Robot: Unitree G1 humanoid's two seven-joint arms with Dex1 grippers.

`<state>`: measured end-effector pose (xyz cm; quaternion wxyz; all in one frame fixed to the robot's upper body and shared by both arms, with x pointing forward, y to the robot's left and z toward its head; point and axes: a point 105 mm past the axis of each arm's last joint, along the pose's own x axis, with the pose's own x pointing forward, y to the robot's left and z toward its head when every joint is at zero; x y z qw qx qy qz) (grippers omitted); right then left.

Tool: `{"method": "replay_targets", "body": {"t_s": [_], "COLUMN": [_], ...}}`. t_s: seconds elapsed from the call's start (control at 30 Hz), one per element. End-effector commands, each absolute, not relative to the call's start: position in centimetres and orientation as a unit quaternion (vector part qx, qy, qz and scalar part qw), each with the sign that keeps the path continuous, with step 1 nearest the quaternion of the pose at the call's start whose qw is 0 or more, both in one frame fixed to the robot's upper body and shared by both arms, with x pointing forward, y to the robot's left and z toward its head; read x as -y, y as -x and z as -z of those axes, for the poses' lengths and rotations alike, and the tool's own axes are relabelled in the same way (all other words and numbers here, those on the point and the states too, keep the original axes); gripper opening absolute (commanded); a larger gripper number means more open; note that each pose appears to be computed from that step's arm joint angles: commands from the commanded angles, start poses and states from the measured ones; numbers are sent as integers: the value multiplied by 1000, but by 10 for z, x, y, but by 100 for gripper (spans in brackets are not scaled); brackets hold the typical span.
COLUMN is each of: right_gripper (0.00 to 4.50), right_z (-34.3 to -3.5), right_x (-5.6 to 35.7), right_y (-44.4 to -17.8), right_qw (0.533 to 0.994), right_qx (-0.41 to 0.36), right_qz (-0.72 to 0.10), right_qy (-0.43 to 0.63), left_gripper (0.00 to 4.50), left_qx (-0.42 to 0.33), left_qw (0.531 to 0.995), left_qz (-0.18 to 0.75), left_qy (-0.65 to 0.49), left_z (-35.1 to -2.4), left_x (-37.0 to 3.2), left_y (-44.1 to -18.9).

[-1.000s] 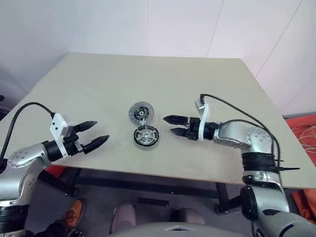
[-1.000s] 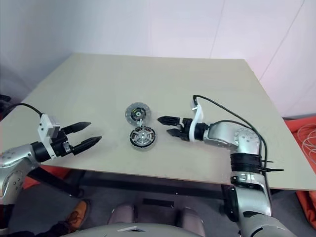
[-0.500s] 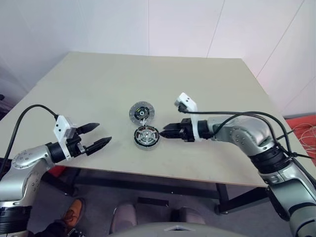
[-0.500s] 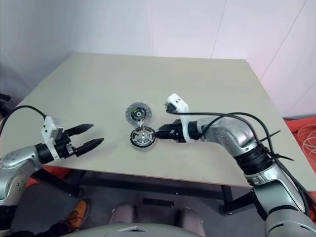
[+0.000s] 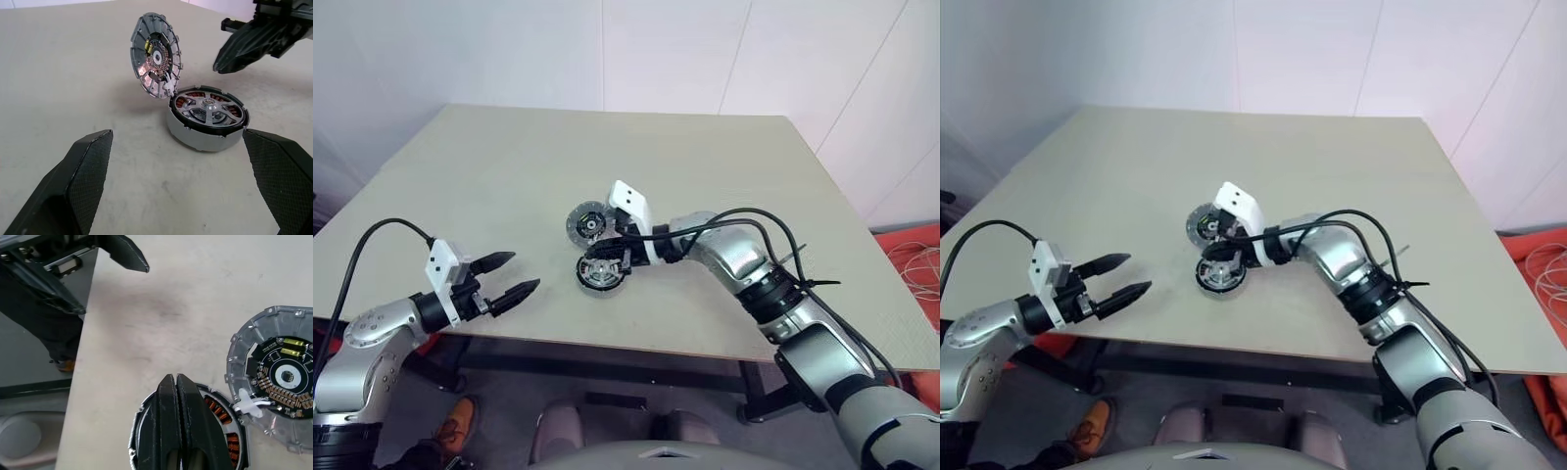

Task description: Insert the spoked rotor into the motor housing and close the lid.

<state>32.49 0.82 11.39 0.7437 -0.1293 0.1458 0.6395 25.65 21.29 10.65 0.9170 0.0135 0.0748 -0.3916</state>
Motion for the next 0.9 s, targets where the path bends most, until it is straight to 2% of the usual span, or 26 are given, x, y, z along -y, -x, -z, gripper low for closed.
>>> {"method": "replay_targets", "body": {"t_s": [0.03,0.17,0.33,0.6,0.77,0.9], "right_gripper": [3,3,3,3,3,3], "right_z": [-105,-62,-53,-81,-104,-109], "right_x": [-5,6,6,-2,10,25], "right_y": [-329,-324,-328,-336,-346,-352], "right_qw": [742,727,729,741,723,675], "right_qx": [-148,-201,-210,-173,-136,-116], "right_qz": [-638,-634,-629,-631,-636,-643], "right_qy": [140,171,170,153,233,341], "left_gripper": [450,450,450,450,450,450], "left_qx": [-49,-49,-50,-51,-52,-52], "left_qw": [916,916,916,916,916,910], "left_qz": [398,397,397,397,396,411], "left_qy": [-34,-34,-34,-34,-32,-21], "left_z": [-118,-118,-118,-117,-116,-110], "left_x": [-208,-208,-209,-210,-210,-197], "left_y": [-255,-254,-256,-256,-256,-254]}}
